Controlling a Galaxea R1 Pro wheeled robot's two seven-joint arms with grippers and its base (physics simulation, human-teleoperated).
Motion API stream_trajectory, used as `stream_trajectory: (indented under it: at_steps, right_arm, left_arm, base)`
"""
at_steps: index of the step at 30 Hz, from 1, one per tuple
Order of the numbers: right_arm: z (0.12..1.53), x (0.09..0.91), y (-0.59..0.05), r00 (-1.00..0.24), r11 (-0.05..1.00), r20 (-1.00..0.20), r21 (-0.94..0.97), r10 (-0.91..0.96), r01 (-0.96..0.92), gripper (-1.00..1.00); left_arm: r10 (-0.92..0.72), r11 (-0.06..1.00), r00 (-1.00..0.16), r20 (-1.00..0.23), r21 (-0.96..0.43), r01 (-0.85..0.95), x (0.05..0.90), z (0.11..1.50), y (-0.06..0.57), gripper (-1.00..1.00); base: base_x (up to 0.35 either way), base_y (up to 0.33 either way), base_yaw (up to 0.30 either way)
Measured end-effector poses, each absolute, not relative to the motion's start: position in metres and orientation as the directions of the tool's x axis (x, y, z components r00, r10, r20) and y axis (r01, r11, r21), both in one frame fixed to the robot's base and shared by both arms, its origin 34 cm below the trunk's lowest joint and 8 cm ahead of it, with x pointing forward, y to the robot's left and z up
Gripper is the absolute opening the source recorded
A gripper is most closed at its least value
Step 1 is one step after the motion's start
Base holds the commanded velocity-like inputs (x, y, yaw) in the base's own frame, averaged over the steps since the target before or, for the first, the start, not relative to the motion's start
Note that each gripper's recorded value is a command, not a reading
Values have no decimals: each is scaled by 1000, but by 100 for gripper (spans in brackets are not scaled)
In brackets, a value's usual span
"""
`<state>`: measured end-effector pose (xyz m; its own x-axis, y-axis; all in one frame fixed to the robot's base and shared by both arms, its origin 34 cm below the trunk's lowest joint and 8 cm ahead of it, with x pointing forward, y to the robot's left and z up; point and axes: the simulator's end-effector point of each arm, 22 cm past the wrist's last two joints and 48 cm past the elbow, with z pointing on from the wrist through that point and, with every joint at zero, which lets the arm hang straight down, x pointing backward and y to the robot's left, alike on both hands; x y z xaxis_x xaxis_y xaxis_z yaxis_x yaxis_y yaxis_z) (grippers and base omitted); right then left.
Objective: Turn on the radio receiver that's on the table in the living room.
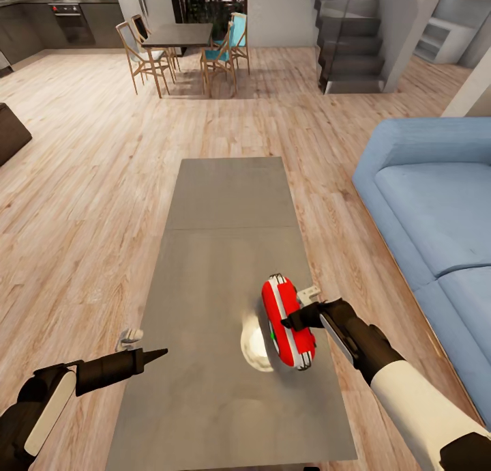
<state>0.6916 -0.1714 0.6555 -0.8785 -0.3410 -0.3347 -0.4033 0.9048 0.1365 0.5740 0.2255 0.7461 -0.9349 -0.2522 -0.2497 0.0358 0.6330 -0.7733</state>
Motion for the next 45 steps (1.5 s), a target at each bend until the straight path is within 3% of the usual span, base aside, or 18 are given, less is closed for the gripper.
stream_trajectory:
  at_steps: [45]
  right_arm:
    - [628, 675, -174, -898, 914, -349, 205, -266, -350, -100]
  left_arm:
    - [-252, 635, -937, -243, -772, 29, 572, 743, 226, -100]
  base:
    - [0, 0, 0]
